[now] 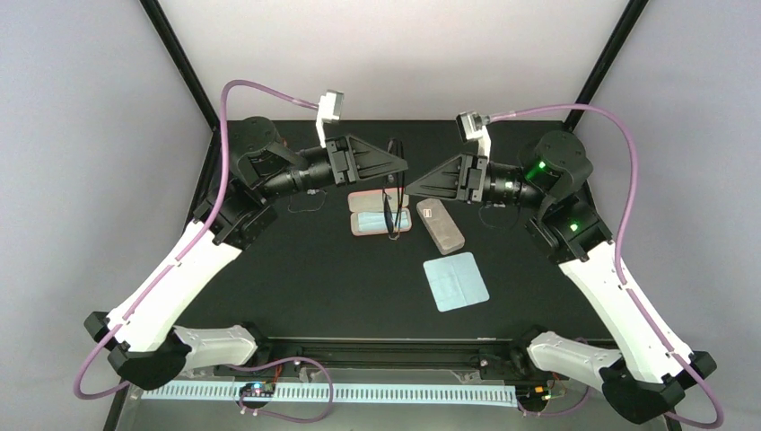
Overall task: Organize the sunglasses
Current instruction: Place the sunglasses in the sunglasses case.
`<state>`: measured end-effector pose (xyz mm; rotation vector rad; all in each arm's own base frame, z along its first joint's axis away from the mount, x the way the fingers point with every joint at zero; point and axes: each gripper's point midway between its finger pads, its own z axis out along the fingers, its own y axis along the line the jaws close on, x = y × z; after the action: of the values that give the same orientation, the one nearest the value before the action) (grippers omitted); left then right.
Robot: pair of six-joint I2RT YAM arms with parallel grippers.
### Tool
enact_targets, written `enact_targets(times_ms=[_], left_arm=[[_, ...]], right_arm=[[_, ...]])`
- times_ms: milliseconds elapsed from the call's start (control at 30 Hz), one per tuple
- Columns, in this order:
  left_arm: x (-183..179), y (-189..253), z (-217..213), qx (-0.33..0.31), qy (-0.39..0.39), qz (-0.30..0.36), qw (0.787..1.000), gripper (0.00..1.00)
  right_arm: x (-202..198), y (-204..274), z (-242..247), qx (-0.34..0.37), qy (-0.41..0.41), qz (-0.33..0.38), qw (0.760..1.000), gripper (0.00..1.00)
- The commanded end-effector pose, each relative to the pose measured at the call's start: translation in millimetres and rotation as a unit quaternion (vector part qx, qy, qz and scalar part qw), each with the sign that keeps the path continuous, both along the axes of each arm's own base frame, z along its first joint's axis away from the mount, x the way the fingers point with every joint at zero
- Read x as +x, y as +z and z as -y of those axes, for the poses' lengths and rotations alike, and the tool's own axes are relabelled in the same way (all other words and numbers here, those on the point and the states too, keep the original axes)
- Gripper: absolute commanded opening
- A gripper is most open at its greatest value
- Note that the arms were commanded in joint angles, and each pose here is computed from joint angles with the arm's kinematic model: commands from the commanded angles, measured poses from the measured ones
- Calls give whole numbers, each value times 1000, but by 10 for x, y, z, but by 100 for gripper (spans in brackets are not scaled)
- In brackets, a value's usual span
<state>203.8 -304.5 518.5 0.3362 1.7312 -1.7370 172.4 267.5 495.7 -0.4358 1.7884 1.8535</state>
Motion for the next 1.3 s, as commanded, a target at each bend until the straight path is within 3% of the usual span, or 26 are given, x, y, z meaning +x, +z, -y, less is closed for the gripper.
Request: enact_targets(times_ms=[0, 467, 1000, 1267], left_arm=[[-107, 264, 2, -29, -15, 25, 999, 50], [-117, 235, 47, -27, -7, 22, 999, 50], [-90, 152, 28, -17, 8, 16, 1000, 50], [-38, -4, -70, 10, 43, 3, 999, 67]], right_arm=[[-17, 222, -4, 22, 11, 5, 1000, 37], [-34, 163, -90, 11, 31, -4, 999, 23], [-51, 43, -88, 2, 31, -17, 999, 1], [-6, -44, -43, -12, 2, -22, 1000, 1]])
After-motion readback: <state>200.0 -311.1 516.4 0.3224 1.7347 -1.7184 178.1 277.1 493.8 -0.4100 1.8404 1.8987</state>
